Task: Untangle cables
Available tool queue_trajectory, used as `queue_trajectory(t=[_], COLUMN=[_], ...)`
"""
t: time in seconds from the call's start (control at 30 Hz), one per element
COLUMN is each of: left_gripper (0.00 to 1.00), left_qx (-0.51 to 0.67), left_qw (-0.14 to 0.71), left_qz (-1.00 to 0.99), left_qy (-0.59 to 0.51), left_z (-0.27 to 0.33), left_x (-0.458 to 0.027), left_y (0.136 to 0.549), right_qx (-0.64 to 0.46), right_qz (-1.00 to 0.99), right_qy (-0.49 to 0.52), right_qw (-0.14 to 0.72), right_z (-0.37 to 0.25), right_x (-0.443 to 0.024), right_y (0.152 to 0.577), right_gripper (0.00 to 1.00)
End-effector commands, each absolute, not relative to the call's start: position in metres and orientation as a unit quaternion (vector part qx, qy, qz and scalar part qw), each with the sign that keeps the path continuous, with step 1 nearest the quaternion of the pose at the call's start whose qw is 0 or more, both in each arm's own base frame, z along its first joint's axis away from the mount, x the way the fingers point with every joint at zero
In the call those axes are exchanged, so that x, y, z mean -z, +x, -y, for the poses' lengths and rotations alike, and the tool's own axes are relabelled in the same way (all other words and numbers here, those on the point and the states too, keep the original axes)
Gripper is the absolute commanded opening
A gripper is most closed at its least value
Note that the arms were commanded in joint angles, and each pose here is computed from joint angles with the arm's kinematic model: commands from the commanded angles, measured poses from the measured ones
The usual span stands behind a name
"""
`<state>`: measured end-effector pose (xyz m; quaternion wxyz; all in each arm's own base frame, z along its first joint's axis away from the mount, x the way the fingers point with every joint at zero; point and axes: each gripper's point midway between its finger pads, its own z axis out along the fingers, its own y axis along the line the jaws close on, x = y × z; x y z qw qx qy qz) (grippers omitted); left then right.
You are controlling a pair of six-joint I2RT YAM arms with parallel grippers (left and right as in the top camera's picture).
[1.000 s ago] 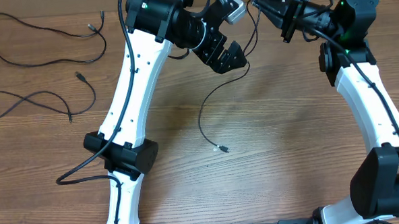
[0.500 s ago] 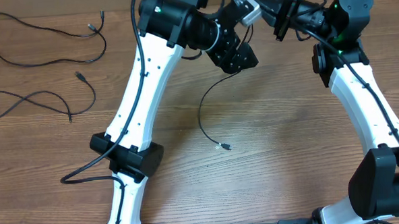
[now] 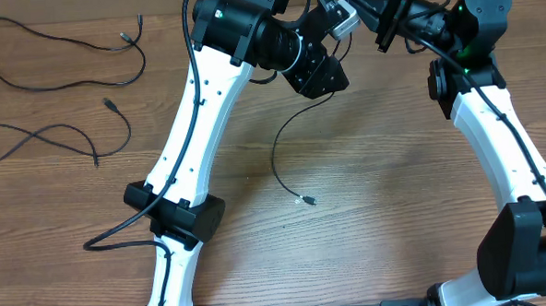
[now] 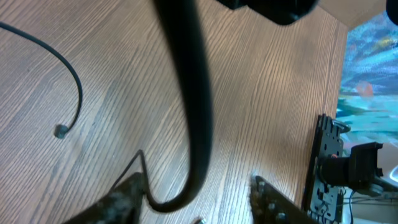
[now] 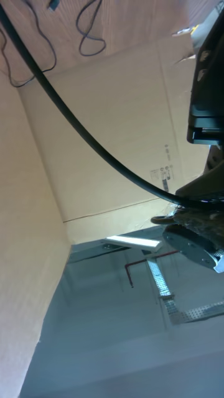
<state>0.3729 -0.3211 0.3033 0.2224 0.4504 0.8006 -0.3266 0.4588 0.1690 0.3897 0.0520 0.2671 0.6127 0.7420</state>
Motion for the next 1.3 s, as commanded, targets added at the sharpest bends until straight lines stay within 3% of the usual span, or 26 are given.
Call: queue_trajectory(t=[0.0,0.5,0.63,0.97,1.13,1.2,1.27], left_gripper=[0.49,0.25,0.05,0.04,0.04,0.04,0.04], left_qx=[0.326,0.326,0.326,0.333,0.348,0.358,0.367], left_qw=[0.229,0.23,0.229,0.227,0.237,0.247,0.259], left_qz=[-0.801,-0.8,-0.801,-0.806,-0.819,-0.82,-0.818], left_qy=[0.447,0.448,0.446,0.433,0.391,0.373,0.36], left_z=[0.32,0.32,0.32,0.321,0.311,0.304,0.298], left_x=[-0.31,-0.31,-0.31,-0.312,-0.331,-0.346,-0.363], left_y=[0.372,0.372,0.372,0.373,0.375,0.373,0.369], right_qx=[-0.751,-0.751,-0.751,-0.729,-0.705,-0.691,-0.679], right_qz=[-0.584,-0.584,-0.584,-0.612,-0.632,-0.643,-0.654], right_qy=[0.308,0.307,0.308,0.306,0.312,0.312,0.311], right_qw=[0.025,0.024,0.025,0.027,0.077,0.104,0.123], right_z=[-0.16,-0.16,-0.16,-0.155,-0.126,-0.11,-0.098], right_x=[-0.404,-0.404,-0.404,-0.384,-0.366,-0.356,-0.348], right_y=[0.461,0.461,0.461,0.461,0.471,0.475,0.477], right_gripper=[0.04,0.04,0.04,0.04,0.04,0.15,0.15])
